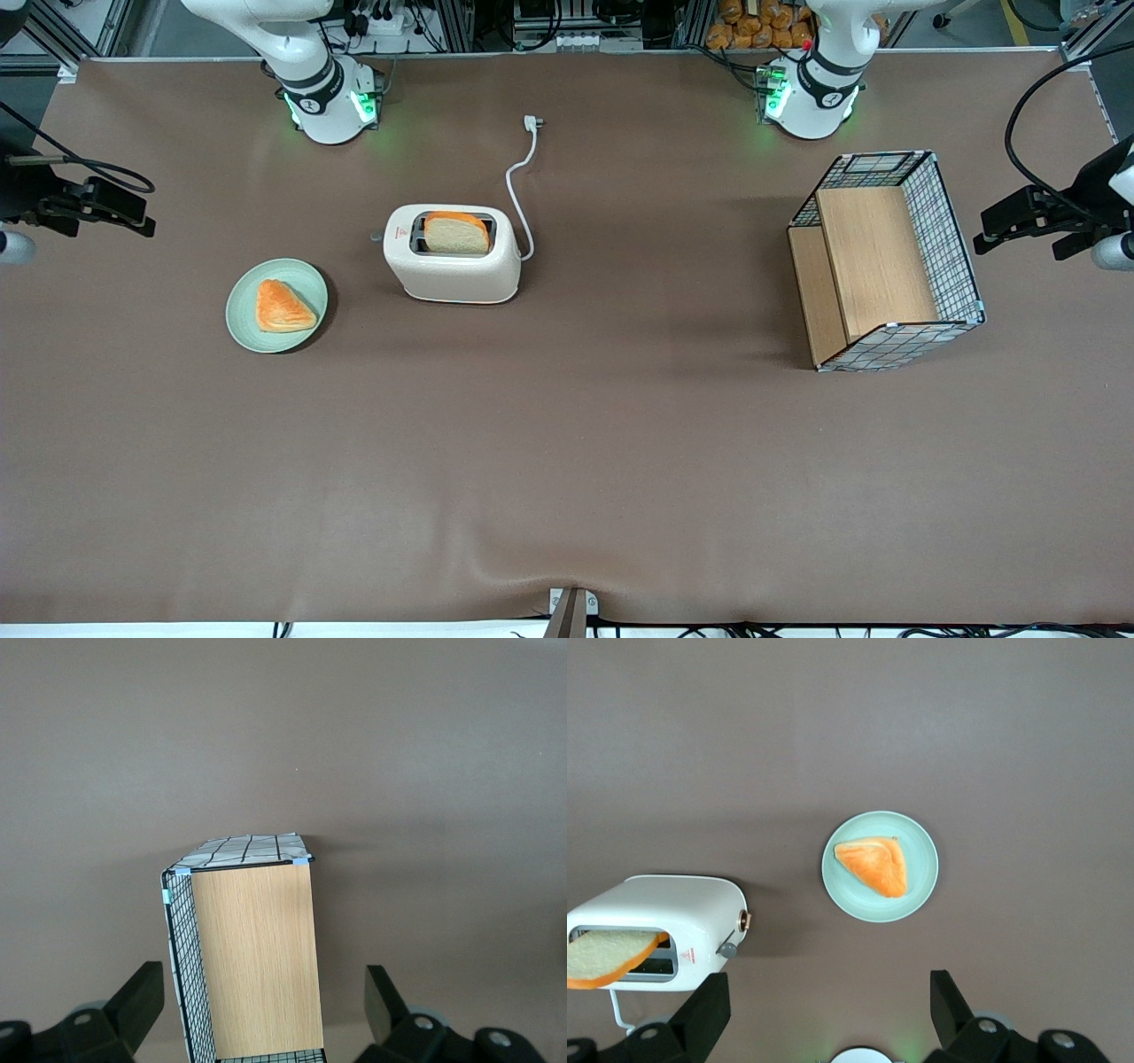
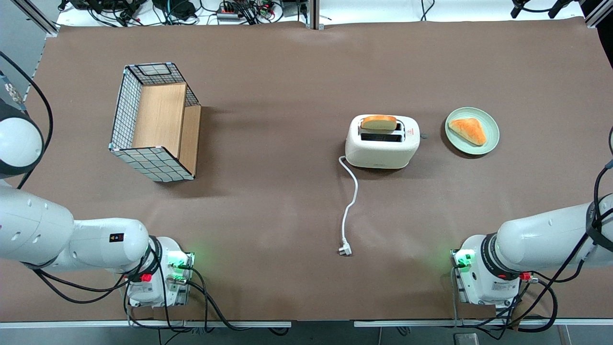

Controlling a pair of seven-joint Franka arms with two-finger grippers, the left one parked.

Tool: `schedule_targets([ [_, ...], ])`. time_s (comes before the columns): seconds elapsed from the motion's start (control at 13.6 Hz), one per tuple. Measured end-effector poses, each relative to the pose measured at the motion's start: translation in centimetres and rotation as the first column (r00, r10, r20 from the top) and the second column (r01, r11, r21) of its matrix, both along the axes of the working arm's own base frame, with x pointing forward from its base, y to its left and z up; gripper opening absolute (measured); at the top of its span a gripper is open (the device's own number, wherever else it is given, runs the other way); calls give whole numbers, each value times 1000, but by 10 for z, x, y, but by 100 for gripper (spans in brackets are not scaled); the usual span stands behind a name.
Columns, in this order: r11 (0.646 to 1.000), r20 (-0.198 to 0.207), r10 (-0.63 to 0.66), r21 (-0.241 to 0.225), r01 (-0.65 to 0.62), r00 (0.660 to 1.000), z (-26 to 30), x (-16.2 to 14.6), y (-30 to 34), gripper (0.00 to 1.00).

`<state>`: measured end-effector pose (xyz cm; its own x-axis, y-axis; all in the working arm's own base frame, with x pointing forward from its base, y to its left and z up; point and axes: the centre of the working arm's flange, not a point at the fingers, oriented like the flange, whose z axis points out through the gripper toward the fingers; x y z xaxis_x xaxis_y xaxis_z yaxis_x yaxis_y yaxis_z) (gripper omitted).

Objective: Press toaster button with right arm
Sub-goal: 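Move the right gripper toward the toaster's side lever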

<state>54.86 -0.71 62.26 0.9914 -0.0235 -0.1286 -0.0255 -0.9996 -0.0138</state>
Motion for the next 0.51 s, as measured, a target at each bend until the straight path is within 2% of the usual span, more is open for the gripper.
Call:
schedule_targets([
  [0.22,998,-30,21,-57,-23,999,-2,-4,6,100],
  [0.44,998,-32,30,-52,-31,999,-2,-4,11,100],
  [0.51,999,-39,30,-35,-32,999,-3,-4,13,91],
])
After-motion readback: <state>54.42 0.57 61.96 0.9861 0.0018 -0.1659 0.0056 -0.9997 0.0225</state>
